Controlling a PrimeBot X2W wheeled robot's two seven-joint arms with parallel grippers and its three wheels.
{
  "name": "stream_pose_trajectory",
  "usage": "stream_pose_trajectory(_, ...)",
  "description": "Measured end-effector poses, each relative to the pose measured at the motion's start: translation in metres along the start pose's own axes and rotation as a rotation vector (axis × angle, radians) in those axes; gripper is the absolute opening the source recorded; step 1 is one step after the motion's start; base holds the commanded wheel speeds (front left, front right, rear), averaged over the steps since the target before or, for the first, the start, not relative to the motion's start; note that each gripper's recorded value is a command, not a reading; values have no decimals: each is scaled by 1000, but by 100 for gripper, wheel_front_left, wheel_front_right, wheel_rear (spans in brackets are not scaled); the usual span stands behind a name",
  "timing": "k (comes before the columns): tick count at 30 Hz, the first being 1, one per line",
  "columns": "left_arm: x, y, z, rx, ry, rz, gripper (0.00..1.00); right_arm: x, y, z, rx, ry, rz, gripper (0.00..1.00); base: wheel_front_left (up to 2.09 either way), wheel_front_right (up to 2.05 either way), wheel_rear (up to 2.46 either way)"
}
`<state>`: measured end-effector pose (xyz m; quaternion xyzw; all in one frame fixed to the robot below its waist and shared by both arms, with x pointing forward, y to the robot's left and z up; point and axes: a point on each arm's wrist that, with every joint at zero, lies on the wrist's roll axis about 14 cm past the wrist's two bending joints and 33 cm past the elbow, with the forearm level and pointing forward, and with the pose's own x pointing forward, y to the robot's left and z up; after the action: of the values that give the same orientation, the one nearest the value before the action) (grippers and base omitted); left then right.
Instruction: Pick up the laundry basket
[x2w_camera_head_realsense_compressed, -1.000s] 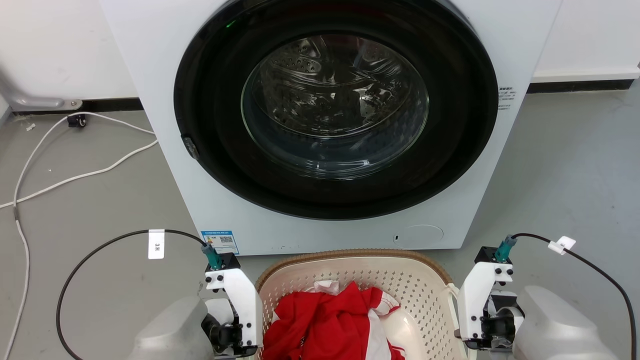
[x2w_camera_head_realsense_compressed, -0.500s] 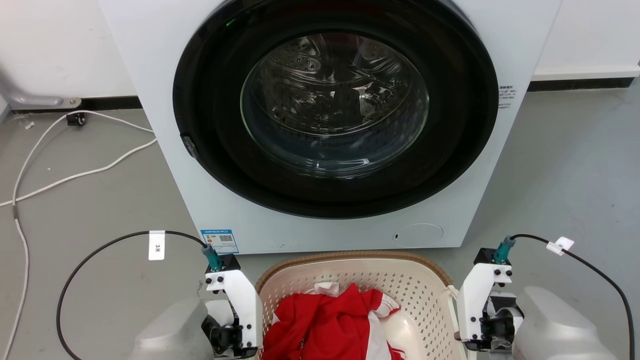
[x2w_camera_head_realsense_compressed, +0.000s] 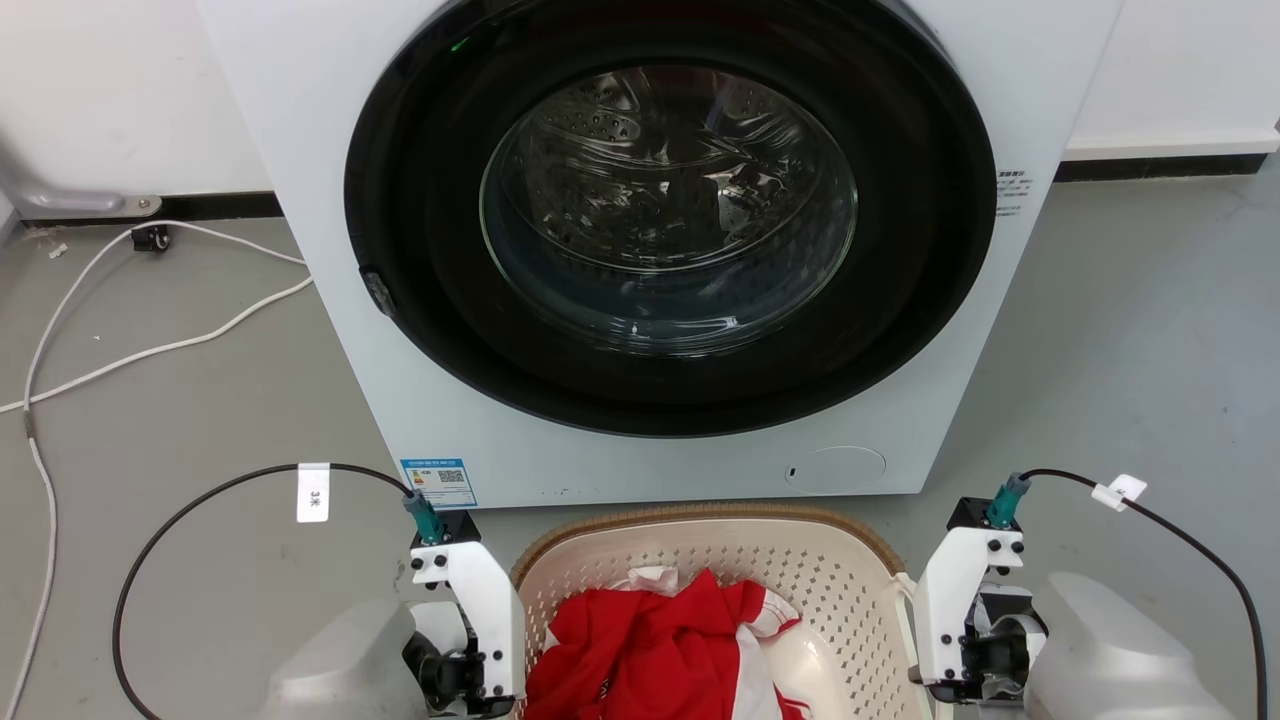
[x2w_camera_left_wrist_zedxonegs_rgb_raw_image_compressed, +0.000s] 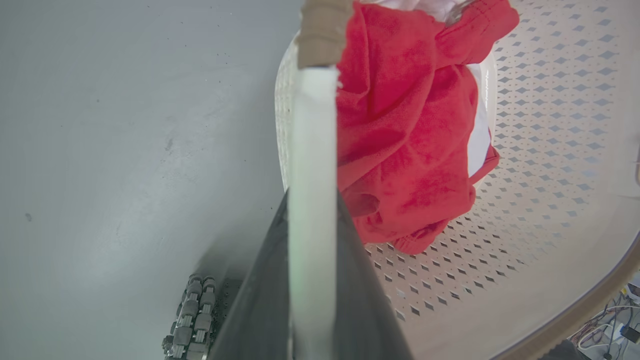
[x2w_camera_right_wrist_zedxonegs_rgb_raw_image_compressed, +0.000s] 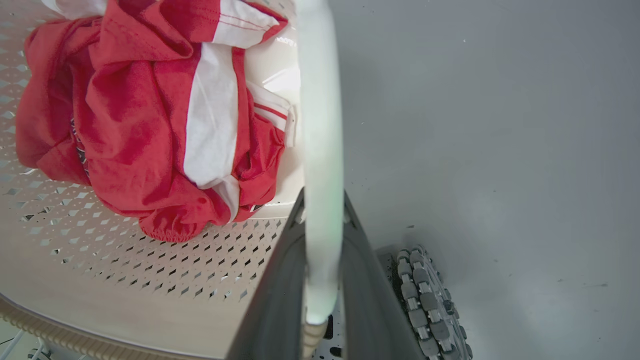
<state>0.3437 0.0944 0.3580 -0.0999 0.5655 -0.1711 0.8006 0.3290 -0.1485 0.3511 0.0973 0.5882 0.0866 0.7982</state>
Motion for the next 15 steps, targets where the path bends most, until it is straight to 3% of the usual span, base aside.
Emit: stream_pose_trajectory(15,0,0,1,-2,-7,-3,0,-1,-1,-1,7,6,1,0,0,0,0)
